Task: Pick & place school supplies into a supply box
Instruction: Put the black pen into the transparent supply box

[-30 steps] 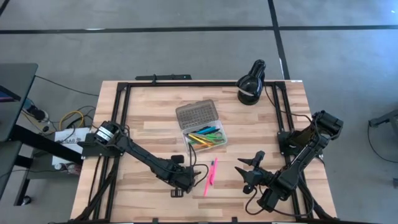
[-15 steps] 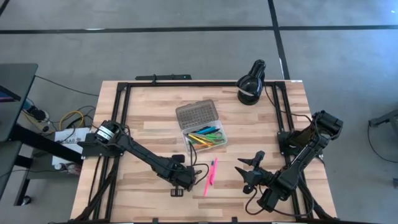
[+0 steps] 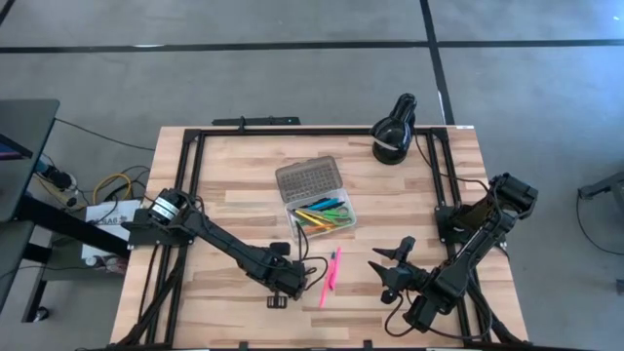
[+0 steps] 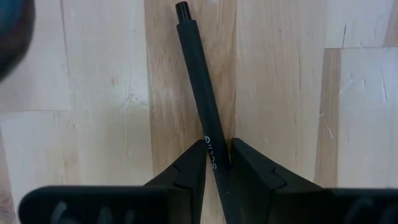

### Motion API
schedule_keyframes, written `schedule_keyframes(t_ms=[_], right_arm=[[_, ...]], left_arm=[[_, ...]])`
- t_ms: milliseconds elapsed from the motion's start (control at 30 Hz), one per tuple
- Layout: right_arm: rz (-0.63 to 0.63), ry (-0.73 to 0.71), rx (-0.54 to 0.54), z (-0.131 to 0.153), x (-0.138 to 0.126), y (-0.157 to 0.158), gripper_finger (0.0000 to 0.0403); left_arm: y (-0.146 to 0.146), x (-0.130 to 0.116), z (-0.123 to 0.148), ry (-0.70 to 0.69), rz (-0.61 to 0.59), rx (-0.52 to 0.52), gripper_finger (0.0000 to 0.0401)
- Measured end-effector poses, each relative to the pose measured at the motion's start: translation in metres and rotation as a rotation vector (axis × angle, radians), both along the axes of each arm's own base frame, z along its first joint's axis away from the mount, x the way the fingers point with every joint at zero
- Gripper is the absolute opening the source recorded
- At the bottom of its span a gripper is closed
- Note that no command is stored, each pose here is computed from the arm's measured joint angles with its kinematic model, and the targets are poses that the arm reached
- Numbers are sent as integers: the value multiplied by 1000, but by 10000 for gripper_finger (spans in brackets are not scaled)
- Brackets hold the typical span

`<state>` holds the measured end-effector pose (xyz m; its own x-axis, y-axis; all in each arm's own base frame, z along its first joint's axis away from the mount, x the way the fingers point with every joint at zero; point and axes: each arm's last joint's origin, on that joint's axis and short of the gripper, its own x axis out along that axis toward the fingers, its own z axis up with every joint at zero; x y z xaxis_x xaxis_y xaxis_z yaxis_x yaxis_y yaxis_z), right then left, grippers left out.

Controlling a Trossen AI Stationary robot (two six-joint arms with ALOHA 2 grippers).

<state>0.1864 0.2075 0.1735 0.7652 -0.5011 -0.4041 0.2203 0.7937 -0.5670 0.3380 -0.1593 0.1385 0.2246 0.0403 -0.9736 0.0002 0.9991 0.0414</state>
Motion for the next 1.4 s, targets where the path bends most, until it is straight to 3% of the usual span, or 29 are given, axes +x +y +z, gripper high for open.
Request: schedule_keyframes(t_ms=[167, 467, 700, 1133, 1400], right_arm=[[0, 0, 0, 0, 0, 0, 177], [0, 0, 0, 0, 0, 0, 177], [0, 0, 0, 0, 0, 0, 177], [0, 0, 0, 0, 0, 0, 177], [0, 1, 0, 0, 0, 0, 177]], left_arm=[[0, 0, 0, 0, 11, -1, 65], [0, 0, 0, 0, 15, -2, 16], [0, 0, 0, 1, 15, -3, 34], [-2, 10, 17, -32, -16, 26, 29], [0, 21, 41, -86, -18, 137, 27]])
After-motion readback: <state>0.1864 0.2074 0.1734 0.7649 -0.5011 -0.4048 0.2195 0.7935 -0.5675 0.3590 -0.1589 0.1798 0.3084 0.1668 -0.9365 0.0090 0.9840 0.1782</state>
